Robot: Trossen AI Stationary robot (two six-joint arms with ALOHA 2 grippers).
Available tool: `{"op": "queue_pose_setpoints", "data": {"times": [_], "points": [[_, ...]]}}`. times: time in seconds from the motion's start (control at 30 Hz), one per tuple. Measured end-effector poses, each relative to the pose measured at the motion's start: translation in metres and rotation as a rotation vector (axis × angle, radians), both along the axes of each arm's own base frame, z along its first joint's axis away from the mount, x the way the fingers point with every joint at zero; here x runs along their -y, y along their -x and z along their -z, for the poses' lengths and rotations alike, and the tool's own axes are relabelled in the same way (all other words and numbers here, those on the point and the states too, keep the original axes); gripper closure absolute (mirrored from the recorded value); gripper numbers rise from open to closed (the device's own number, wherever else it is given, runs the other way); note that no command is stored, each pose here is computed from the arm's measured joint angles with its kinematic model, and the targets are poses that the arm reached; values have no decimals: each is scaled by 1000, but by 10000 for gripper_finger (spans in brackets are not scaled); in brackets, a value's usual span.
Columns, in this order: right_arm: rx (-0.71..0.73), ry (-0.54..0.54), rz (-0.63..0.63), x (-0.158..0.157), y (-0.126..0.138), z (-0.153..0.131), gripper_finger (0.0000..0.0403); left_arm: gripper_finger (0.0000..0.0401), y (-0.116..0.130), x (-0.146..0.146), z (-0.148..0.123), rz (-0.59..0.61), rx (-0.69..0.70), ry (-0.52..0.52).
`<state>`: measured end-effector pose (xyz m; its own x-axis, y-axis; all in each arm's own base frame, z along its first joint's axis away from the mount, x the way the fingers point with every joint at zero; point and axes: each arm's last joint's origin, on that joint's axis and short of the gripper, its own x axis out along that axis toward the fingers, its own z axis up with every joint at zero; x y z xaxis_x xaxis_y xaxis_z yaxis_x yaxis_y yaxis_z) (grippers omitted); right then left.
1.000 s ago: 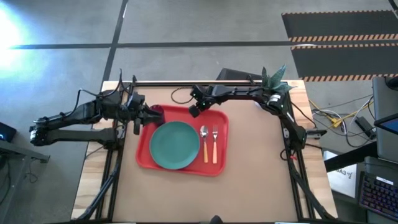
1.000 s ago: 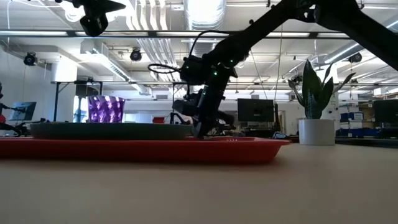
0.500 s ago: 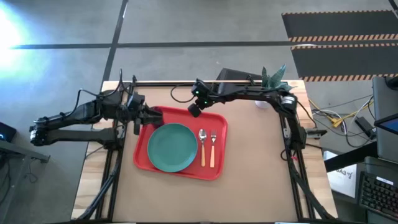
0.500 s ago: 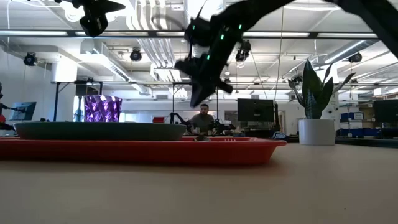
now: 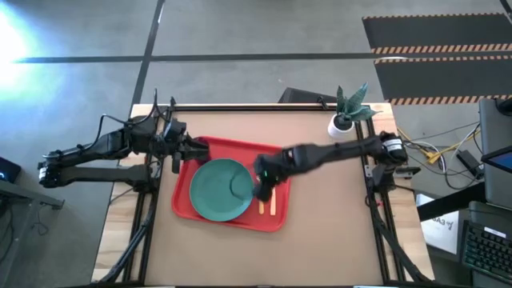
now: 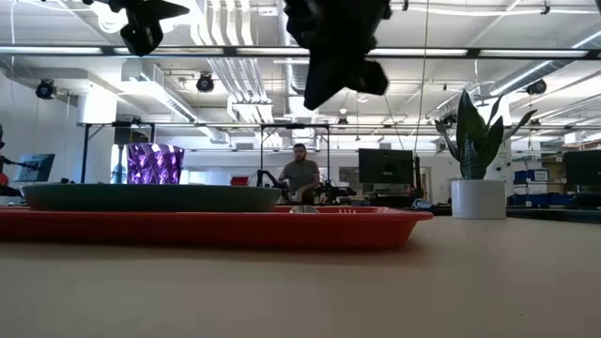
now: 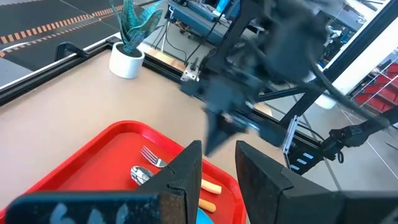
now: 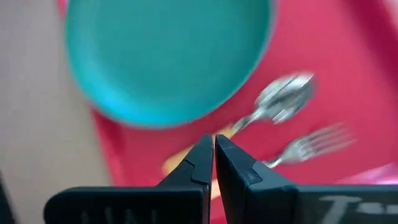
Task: Pick and place plate/cup/fork/spoon on tray
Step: Move the red tray to the center of the table
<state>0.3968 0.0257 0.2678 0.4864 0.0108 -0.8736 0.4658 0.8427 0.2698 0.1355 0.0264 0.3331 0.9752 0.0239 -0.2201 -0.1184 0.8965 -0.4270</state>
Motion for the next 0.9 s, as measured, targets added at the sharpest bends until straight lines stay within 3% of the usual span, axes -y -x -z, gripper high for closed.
{"op": "queue_pose_setpoints", "data": {"times": [0.13, 0.4, 0.63, 0.9], "points": [[-49, -66, 21, -41, 9, 14, 394, 321, 0, 0, 0, 0, 0, 0], [-10, -186, 83, -99, 18, 38, 394, 321, 0, 0, 0, 0, 0, 0], [-117, -180, 132, -110, 20, 84, 394, 321, 0, 0, 0, 0, 1, 0], [-103, -206, 131, -114, 9, 103, 394, 321, 0, 0, 0, 0, 0, 0]]}}
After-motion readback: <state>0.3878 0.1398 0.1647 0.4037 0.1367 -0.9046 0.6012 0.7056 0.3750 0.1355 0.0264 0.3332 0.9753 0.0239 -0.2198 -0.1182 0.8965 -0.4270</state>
